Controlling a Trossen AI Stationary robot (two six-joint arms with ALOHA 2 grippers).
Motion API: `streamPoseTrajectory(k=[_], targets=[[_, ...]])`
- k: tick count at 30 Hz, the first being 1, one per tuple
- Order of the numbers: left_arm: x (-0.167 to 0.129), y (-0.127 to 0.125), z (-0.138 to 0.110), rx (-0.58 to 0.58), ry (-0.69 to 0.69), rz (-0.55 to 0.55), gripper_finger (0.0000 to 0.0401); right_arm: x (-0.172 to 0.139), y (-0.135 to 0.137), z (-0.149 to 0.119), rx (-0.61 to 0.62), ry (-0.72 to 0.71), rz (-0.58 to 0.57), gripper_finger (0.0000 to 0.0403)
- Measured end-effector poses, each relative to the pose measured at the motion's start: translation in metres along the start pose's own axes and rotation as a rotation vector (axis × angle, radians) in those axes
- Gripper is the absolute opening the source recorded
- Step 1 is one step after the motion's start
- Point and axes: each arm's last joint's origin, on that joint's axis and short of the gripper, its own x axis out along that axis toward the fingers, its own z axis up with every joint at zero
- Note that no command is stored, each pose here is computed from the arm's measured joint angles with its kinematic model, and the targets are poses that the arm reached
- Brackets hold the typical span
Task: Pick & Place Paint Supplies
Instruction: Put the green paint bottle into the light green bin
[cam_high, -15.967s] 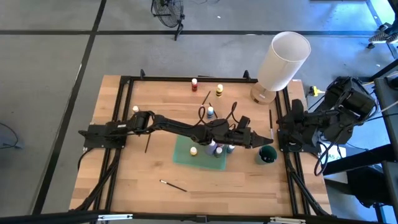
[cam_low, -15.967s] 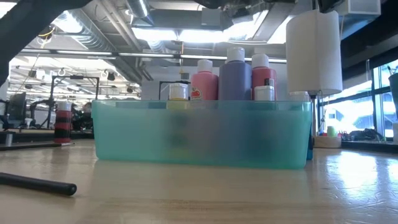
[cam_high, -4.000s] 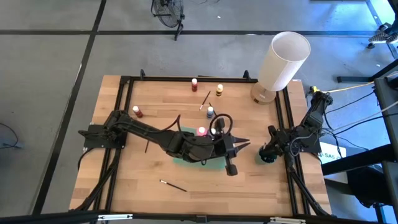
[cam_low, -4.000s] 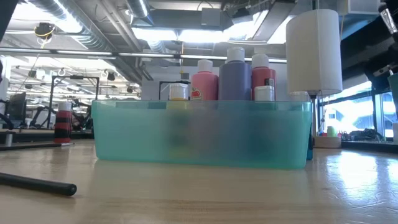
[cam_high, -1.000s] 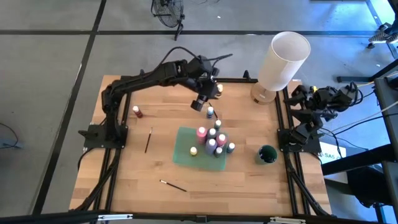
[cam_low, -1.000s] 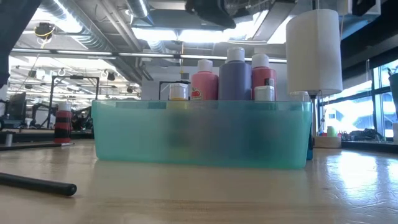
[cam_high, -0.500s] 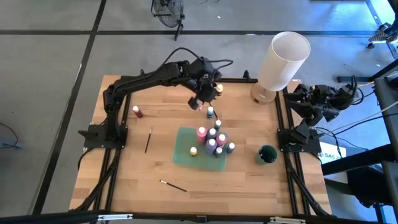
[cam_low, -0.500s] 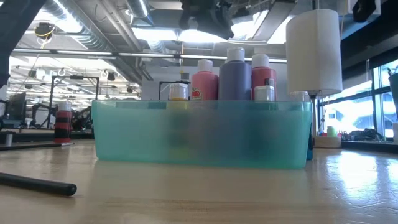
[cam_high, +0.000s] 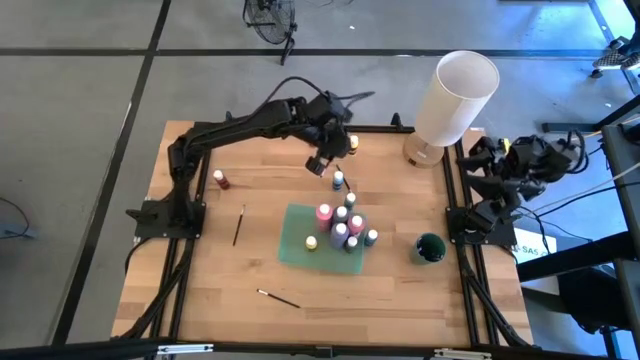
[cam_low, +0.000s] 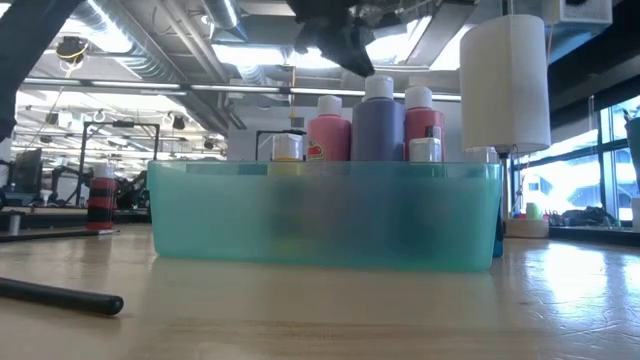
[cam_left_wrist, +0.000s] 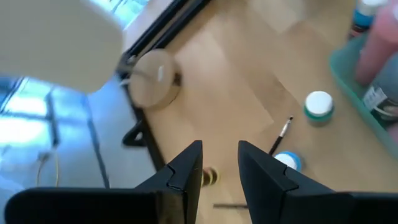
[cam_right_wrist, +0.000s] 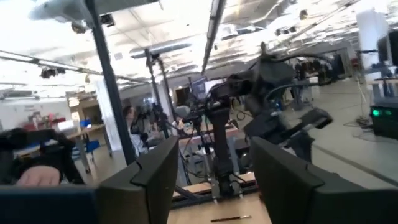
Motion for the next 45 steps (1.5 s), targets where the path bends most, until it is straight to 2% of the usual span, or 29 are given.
streamPoseTrajectory(k=[3, 6, 9, 12, 16, 20, 25, 29, 32, 34, 37, 40, 45], targets=[[-0.020, -0.002, 0.007, -0.082, 0.037, 0.075, 0.0098, 0.007, 0.008, 0.014, -0.029, 0.030, 0.008, 0.0193], [-0.043, -0.007, 0.019, -0.175, 0.072, 0.177, 0.0098, 0.016, 0.018, 0.026, -0.079, 0.134, 0.012, 0.0191], [-0.073, -0.015, 0.030, -0.297, 0.085, 0.291, 0.0098, 0.022, 0.024, 0.046, -0.053, 0.231, -0.001, 0.0195], [-0.101, -0.025, 0.034, -0.451, 0.097, 0.361, 0.0098, 0.028, 0.029, 0.065, -0.015, 0.332, -0.036, 0.0203], [-0.134, -0.036, 0.035, -0.722, 0.032, 0.380, 0.0098, 0.036, 0.038, 0.081, -0.030, 0.450, -0.089, 0.0214], [-0.157, -0.045, 0.035, -0.914, -0.041, 0.337, 0.0098, 0.045, 0.048, 0.090, -0.059, 0.564, -0.109, 0.0232], [-0.169, -0.054, 0.035, -1.135, -0.068, 0.287, 0.0098, 0.050, 0.051, 0.100, 0.065, 0.683, -0.222, 0.0257], [-0.168, -0.059, 0.029, -1.133, 0.017, 0.286, 0.0098, 0.056, 0.054, 0.099, 0.127, 0.765, -0.320, 0.0263], [-0.168, -0.063, 0.021, -1.090, 0.124, 0.312, 0.0098, 0.069, 0.063, 0.094, 0.099, 0.779, -0.322, 0.0263], [-0.169, -0.065, 0.016, -1.088, 0.195, 0.353, 0.0098, 0.077, 0.065, 0.089, 0.082, 0.790, -0.363, 0.0263], [-0.174, -0.071, 0.007, -1.058, 0.306, 0.413, 0.0098, 0.095, 0.064, 0.081, 0.084, 0.783, -0.494, 0.0263], [-0.183, -0.077, -0.001, -1.024, 0.401, 0.457, 0.0098, 0.112, 0.058, 0.071, 0.152, 0.803, -0.616, 0.0263], [-0.205, -0.081, -0.006, -1.022, 0.364, 0.468, 0.0098, 0.151, 0.038, 0.049, 0.240, 0.915, -0.779, 0.0263]])
